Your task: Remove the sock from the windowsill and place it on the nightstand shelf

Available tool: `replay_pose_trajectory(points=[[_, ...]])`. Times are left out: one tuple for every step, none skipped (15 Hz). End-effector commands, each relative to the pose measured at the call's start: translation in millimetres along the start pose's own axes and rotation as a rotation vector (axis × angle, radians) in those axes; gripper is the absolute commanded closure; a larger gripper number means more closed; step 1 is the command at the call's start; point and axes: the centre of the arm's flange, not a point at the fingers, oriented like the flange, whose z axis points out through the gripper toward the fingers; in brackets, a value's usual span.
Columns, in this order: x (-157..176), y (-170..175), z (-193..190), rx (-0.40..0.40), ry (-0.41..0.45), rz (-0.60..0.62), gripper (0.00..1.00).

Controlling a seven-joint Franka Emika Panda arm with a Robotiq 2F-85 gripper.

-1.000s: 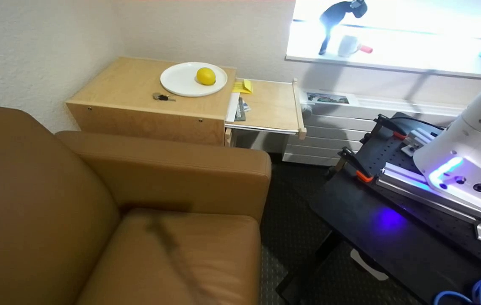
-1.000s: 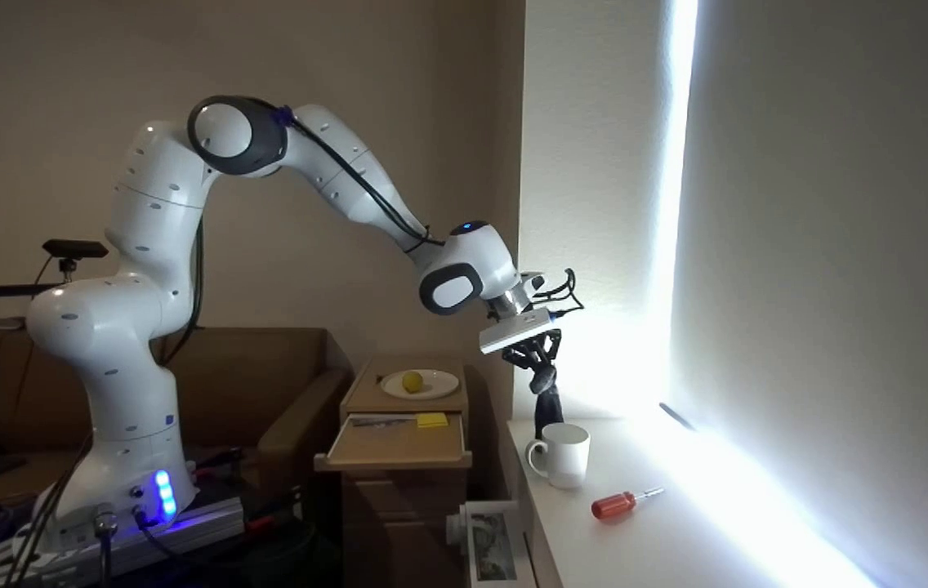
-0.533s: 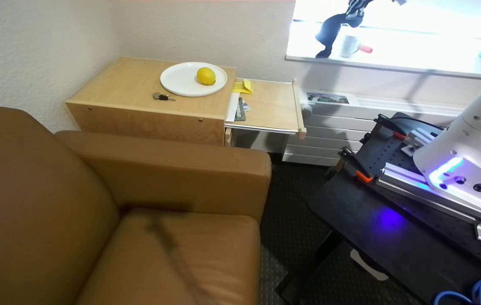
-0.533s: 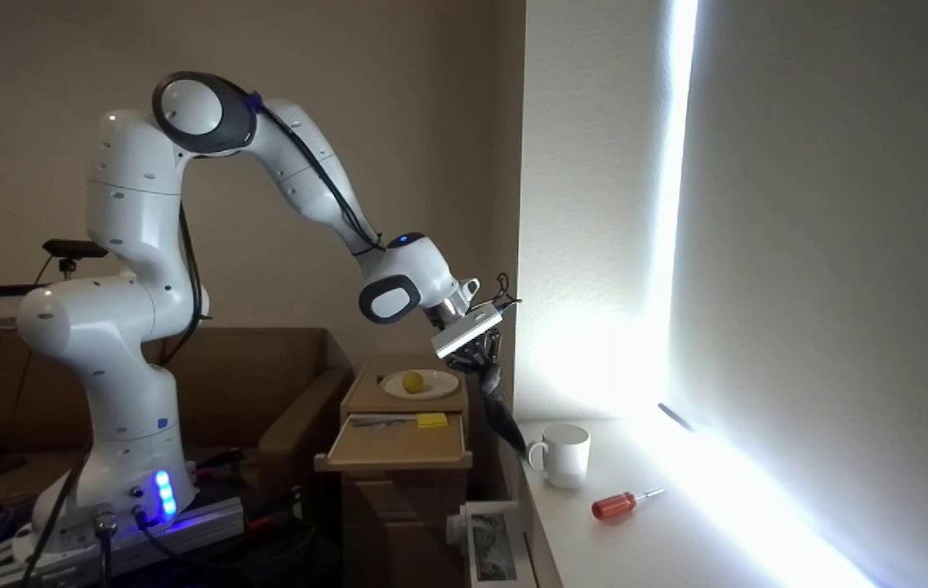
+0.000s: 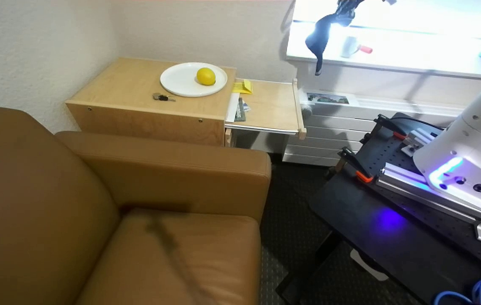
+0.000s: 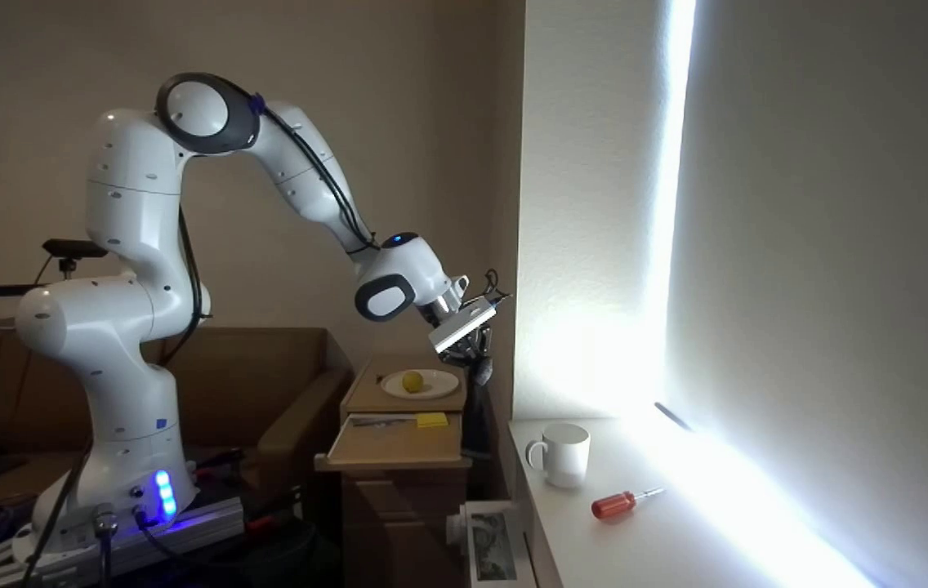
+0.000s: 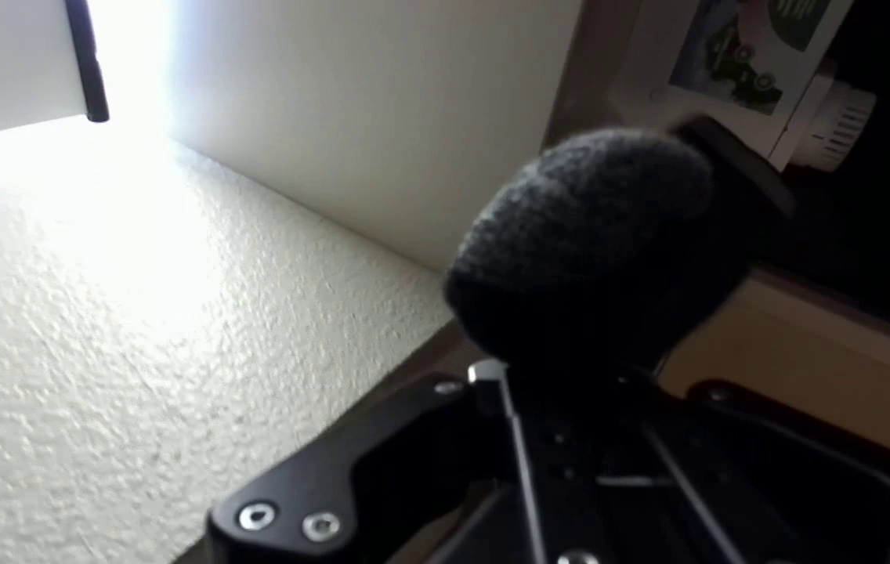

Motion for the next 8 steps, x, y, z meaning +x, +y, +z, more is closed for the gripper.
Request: replay_pose_trajectory(points=[[62.4,-41.9,-45.9,0.017,0.080,-0.180,0.98],[79.2,-50.2,-51.7,0.018,0.102,-0.228,0.98],[97.9,-59.4,-58.8,0.033,0.120,-0.278,0.98],[115.7,-70.6,-64.8,0.049,0.135,-0.327,0.98],[130.1,-85.0,-69.3,0.069,0.143,-0.374,0.98],[140.6,-94.7,-68.0,0.099,0.148,-0.414,0.98],[150.1,-107.6,-63.3,0.121,0.139,-0.450,0.98],[156.0,-120.4,-64.3,0.139,0.139,-0.488,0.98]])
